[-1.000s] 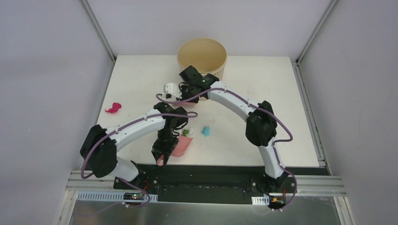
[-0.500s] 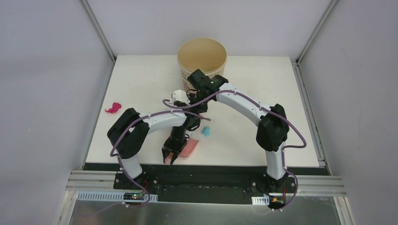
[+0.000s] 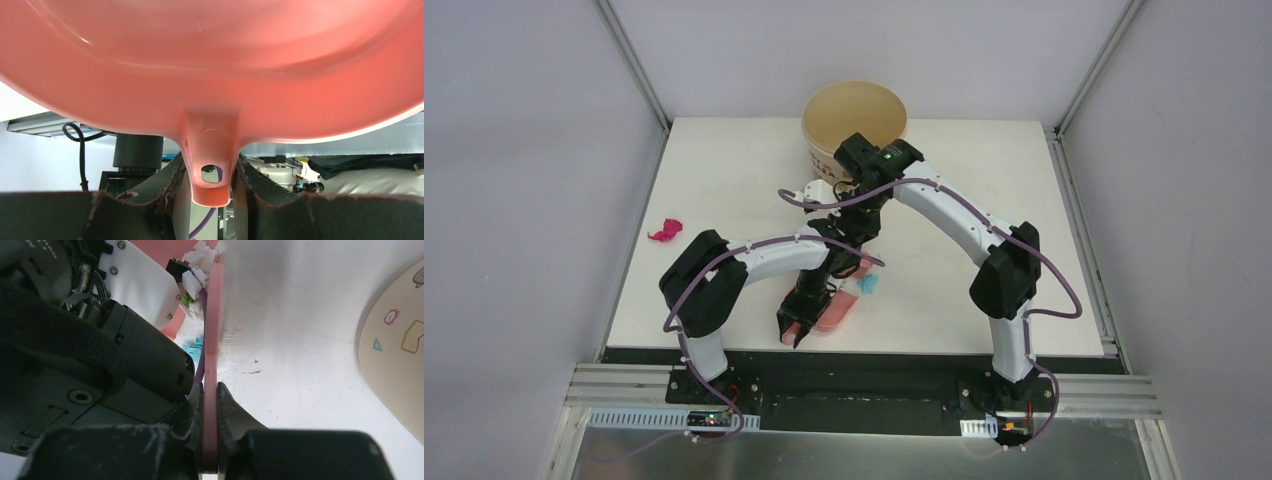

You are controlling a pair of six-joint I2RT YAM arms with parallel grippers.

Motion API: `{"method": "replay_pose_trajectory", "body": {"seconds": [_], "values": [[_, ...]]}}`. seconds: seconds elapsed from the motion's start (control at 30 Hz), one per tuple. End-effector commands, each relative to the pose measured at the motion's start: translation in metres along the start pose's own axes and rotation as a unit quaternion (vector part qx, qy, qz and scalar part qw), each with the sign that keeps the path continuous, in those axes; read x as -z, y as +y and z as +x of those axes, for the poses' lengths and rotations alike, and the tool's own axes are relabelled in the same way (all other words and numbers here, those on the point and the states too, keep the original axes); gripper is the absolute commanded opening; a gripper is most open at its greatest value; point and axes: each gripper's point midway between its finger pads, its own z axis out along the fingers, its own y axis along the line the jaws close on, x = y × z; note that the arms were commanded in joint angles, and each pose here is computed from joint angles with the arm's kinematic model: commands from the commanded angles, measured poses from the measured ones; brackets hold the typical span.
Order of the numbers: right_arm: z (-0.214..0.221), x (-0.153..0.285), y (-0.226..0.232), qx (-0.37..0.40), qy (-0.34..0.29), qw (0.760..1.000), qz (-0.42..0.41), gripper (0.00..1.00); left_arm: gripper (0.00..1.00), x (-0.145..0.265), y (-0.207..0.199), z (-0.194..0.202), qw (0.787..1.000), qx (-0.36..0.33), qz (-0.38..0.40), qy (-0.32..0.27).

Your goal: Sweep away the paper scraps from the table

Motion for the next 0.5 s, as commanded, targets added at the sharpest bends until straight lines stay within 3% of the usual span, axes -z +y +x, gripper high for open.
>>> {"method": "replay_pose_trajectory", "body": {"seconds": [0.0,0.17,0.47], "values": [[-0.018,0.026,0.074,-0.063,-0.023,0.990,-0.121,0.00,0.17,0.003,0.002,-0.028,0.997,0.019,-0.003,-0.079],[-0.023,0.030,0.056,-0.105,-0.038,0.990,-0.089,0.00,0.33,0.000,0.002,-0.037,0.991,0.014,0.004,-0.130],[-0.013,0.070,0.004,-0.156,-0.057,0.985,0.046,0.00,0.37,-0.006,-0.001,-0.040,0.984,0.015,-0.001,-0.176]]}}
